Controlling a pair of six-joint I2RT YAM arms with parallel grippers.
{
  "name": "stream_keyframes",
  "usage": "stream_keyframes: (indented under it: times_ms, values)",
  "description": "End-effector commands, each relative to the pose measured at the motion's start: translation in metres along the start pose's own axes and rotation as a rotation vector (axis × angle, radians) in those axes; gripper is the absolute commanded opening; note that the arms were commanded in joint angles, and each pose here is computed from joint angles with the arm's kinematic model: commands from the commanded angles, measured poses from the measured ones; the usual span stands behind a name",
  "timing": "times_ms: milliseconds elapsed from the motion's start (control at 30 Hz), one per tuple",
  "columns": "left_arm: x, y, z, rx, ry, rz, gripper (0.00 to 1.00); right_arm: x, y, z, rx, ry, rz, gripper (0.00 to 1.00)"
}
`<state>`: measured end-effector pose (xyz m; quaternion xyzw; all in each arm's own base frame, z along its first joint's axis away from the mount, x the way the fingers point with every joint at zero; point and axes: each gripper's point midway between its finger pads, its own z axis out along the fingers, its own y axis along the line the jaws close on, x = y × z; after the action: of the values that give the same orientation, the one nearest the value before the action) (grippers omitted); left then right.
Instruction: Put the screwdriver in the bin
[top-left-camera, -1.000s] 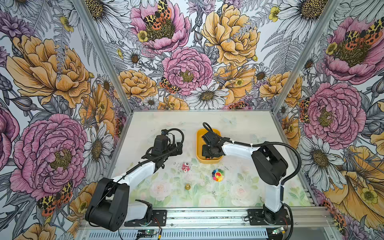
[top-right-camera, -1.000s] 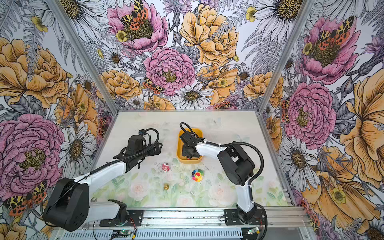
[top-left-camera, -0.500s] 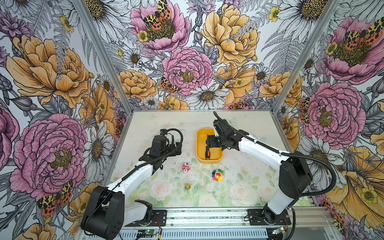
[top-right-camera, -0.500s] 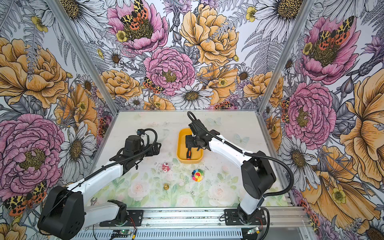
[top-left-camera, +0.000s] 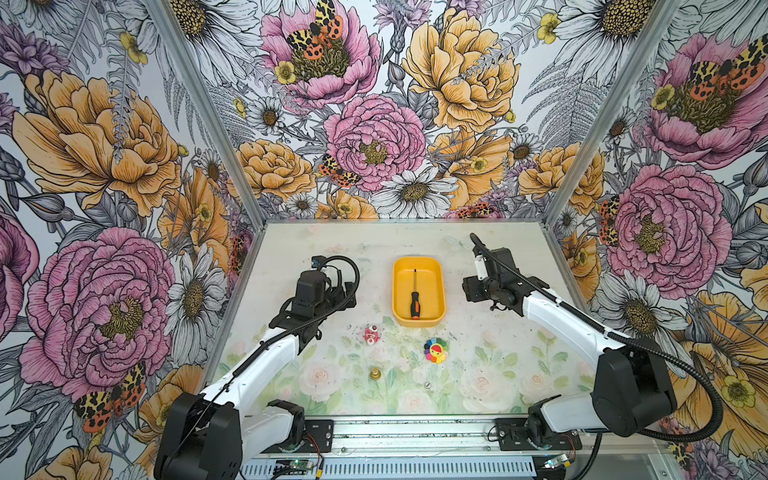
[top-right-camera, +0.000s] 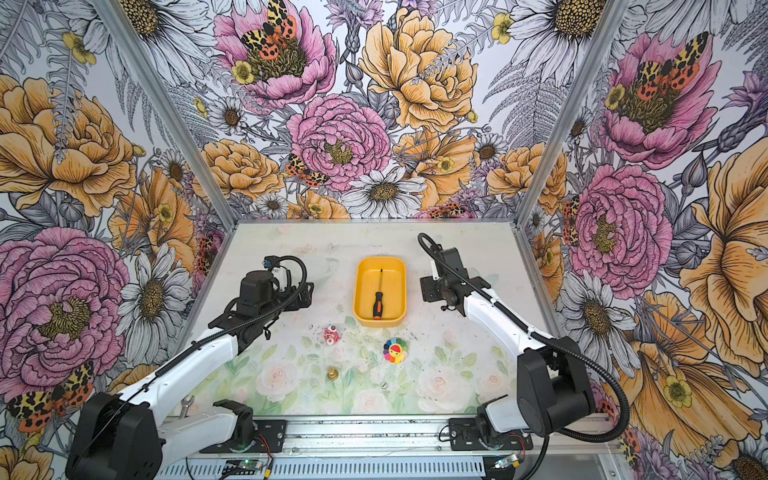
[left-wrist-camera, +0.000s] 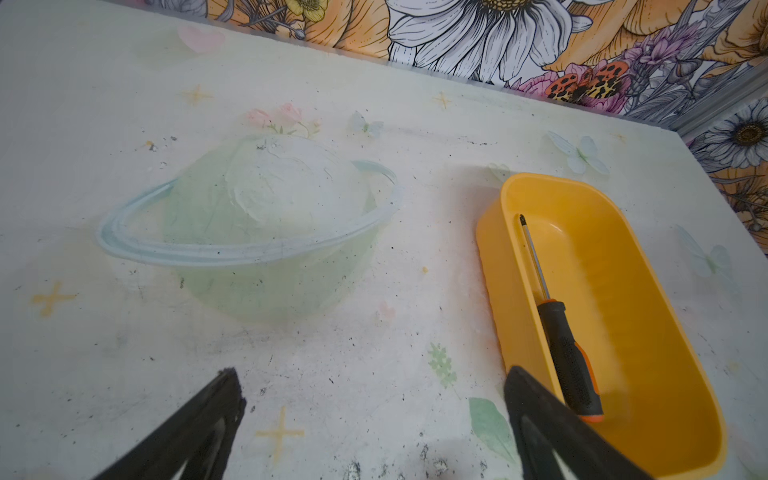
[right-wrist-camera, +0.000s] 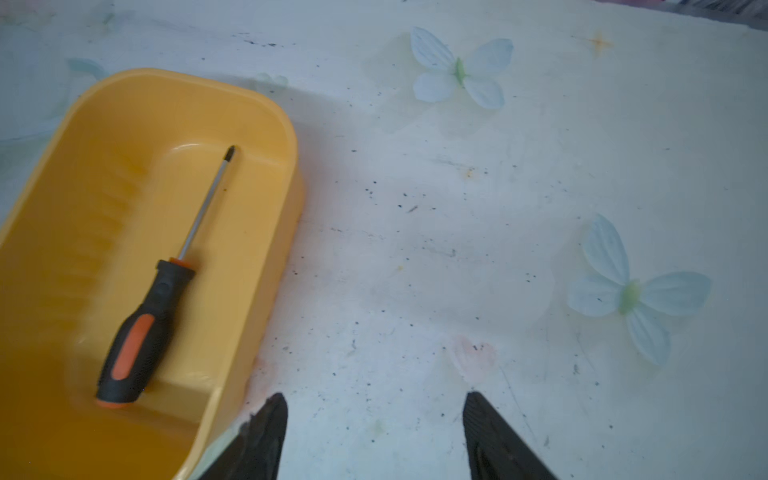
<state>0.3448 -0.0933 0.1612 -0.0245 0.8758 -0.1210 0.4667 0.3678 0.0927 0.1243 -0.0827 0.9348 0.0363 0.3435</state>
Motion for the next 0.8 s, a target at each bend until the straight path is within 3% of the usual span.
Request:
stream_keyframes:
  times_ms: [0,233,600,767]
  values:
    - [-0.017,0.013,-0.011,-0.063,-0.099,0.068,0.99,-0.027,-0.031,-0.005,0.080,-0.203,0.013,0.68]
    - [-0.041,0.033,-0.034,-0.138,-0.243,0.097,0.99,-0.021,-0.075,-0.009,0.176,-0.421,0.026,0.69]
    - [-0.054,0.071,-0.063,-0.261,-0.437,0.134,0.99,-0.020,-0.096,0.009,0.194,-0.524,0.030,0.69]
    - [-0.057,0.083,-0.067,-0.268,-0.510,0.119,0.99,-0.011,-0.112,0.019,0.201,-0.542,0.099,0.68]
